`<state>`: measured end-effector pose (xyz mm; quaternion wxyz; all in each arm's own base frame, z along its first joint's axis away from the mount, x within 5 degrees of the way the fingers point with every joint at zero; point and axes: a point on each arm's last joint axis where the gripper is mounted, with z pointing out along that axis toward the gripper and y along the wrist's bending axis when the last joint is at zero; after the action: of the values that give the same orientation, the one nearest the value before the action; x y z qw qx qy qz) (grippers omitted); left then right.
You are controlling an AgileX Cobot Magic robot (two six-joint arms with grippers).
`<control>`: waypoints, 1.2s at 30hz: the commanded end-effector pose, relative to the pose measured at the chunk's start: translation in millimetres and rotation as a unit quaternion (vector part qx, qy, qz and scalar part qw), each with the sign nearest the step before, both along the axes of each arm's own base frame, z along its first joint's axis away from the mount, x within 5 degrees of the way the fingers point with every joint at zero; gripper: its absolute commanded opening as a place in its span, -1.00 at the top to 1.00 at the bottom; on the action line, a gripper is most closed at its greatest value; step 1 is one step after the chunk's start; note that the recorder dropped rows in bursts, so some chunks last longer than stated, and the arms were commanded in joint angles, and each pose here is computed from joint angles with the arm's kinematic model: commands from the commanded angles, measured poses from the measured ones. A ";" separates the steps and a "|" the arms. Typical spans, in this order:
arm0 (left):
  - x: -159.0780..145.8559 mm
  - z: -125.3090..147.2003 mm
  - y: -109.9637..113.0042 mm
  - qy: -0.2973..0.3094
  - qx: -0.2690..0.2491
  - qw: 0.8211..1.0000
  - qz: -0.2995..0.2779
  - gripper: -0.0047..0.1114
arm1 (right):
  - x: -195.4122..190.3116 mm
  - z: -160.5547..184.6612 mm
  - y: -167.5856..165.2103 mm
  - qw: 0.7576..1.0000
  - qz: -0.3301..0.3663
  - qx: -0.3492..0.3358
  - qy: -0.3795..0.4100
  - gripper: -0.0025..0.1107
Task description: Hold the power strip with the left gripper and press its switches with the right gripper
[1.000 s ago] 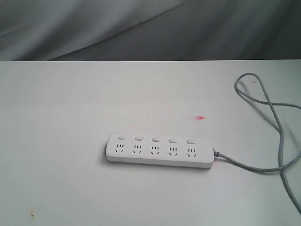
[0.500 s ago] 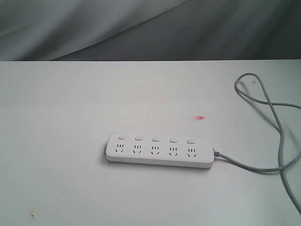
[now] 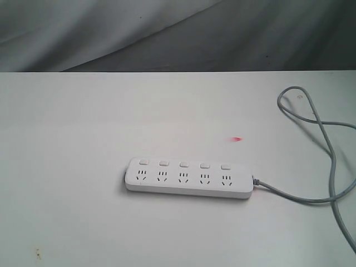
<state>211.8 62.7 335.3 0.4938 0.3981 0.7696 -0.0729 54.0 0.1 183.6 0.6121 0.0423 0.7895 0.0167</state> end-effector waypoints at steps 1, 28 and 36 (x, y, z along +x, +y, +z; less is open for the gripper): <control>16.3 -20.0 9.6 -0.017 0.040 0.997 -0.056 0.92 | -0.1 -0.2 0.1 1.000 0.000 0.002 -0.005 0.96; 146.4 -153.2 -72.4 0.193 0.190 0.872 -0.407 0.92 | -0.1 -0.2 0.1 1.000 0.000 0.002 -0.005 0.96; 153.0 -162.1 -93.5 0.183 0.132 0.888 -0.401 0.83 | -0.1 -0.2 0.1 1.000 0.000 0.002 -0.005 0.96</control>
<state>361.1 -25.3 171.7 0.1942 0.7227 0.6232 -0.2271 54.0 0.1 183.6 0.6121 0.0423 0.7895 0.0167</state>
